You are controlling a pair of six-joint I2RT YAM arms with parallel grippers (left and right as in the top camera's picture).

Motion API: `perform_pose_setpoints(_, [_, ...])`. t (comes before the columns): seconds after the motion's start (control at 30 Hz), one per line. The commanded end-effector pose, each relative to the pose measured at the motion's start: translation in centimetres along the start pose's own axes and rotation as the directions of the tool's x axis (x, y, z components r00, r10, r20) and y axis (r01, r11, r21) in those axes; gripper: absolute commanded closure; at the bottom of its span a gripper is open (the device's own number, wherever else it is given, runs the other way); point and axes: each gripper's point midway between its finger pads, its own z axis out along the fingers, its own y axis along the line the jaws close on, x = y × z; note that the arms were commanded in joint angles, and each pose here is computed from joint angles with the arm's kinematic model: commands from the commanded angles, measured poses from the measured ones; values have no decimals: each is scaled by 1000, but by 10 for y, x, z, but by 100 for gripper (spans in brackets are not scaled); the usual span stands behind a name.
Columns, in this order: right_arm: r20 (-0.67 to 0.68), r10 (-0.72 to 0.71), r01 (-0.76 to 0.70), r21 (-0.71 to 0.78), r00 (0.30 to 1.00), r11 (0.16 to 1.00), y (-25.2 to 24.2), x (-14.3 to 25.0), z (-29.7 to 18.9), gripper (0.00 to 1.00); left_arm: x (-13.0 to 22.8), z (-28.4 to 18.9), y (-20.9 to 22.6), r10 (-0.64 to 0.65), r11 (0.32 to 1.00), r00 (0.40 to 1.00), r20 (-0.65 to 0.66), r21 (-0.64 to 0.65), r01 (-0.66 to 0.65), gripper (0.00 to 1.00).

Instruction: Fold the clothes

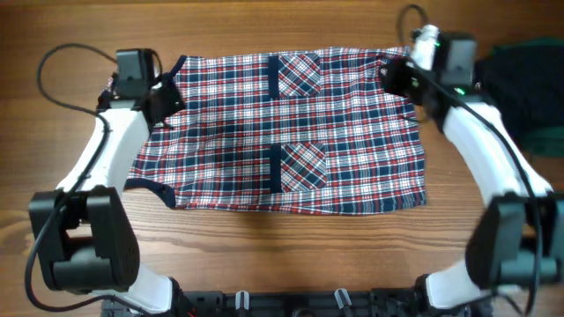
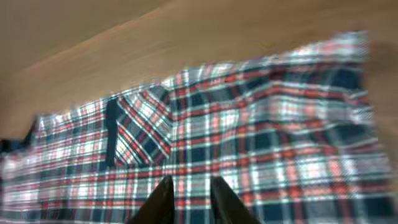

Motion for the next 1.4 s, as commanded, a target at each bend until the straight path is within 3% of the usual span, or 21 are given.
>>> perform_pose_setpoints(0.0, [-41, -173, 177, 162, 984, 971, 6, -26, 43, 86, -2, 1, -40, 145, 986, 989, 39, 76, -147, 96])
perform_pose_setpoints(0.13, [-92, -185, 200, 205, 978, 958, -5, -39, 76, 91, -4, 11, -66, 216, 968, 972, 92, 111, -226, 96])
perform_pose_setpoints(0.53, [-196, -175, 225, 271, 965, 936, -47, -4, 129, 91, 11, 76, -66, 218, 968, 972, 84, 111, -227, 96])
perform_pose_setpoints(1.13, [-183, -116, 178, 371, 976, 911, -124, -2, 145, 91, 26, 102, -55, 220, 971, 974, 46, 82, -224, 96])
perform_pose_setpoints(1.37, [-170, -150, 224, 624, 974, 749, -167, -20, 117, 85, 18, 104, -34, 198, 980, 979, 54, 26, -199, 96])
